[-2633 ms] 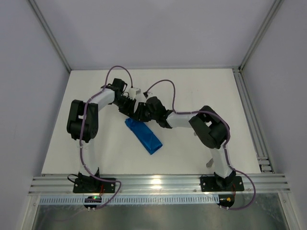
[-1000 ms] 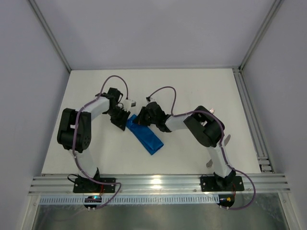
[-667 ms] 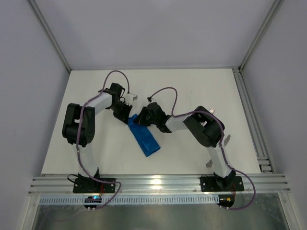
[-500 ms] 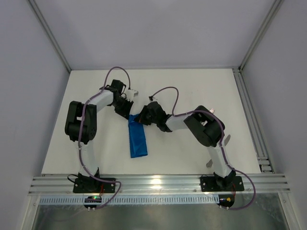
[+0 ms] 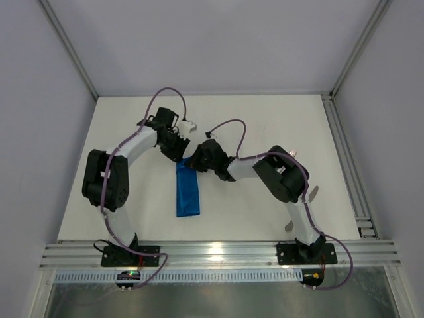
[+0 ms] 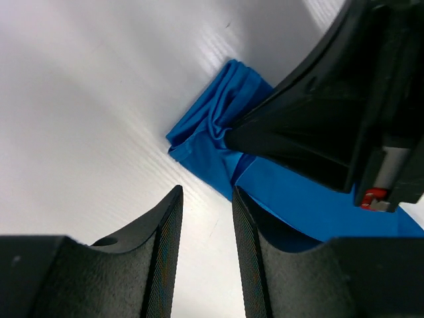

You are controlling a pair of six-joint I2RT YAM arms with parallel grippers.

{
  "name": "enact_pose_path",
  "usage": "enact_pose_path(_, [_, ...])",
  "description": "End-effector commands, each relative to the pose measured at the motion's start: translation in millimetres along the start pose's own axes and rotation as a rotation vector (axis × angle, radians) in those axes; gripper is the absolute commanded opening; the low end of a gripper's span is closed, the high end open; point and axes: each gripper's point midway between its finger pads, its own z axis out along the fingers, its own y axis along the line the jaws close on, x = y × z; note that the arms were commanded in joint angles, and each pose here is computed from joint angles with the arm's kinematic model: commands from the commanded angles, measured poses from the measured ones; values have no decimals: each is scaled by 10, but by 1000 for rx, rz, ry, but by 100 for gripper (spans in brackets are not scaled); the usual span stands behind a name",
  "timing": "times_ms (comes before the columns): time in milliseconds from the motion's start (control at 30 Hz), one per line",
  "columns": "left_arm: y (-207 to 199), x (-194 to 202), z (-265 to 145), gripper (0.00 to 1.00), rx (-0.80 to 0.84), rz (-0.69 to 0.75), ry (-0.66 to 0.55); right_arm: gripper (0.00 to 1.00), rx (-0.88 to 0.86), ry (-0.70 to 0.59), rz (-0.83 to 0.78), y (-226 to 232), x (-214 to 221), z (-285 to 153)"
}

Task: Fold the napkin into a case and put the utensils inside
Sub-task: Stuff the top corner of the smaller-rectangle-folded napkin into the folded napkin.

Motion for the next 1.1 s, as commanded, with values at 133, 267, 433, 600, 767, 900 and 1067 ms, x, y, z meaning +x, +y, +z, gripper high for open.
enact_pose_path(133, [23,124,145,38,-64,88,74,4,-15,-26,7,64,-32,38])
enact_pose_path(267, [67,133,190,38,-91,98,90,4,-14,-26,5,57,-28,37])
enact_pose_path(433, [84,115,279,38,-98,108,88,4,-17,-26,4,61,-35,37])
enact_pose_path(600, [-1,133,358,36,-47,94,87,4,-15,-24,-3,56,-26,28])
enact_pose_path(767, [-109,68,349,14,11,72,57,4,-29,-22,-10,90,-37,29])
enact_pose_path(900, [-178,-43,265,0,109,-11,-28,4,-65,-12,-11,161,-24,15])
enact_pose_path(1067, [-39,-109,145,0,140,-99,-101,4,-96,-9,-3,210,-11,-18])
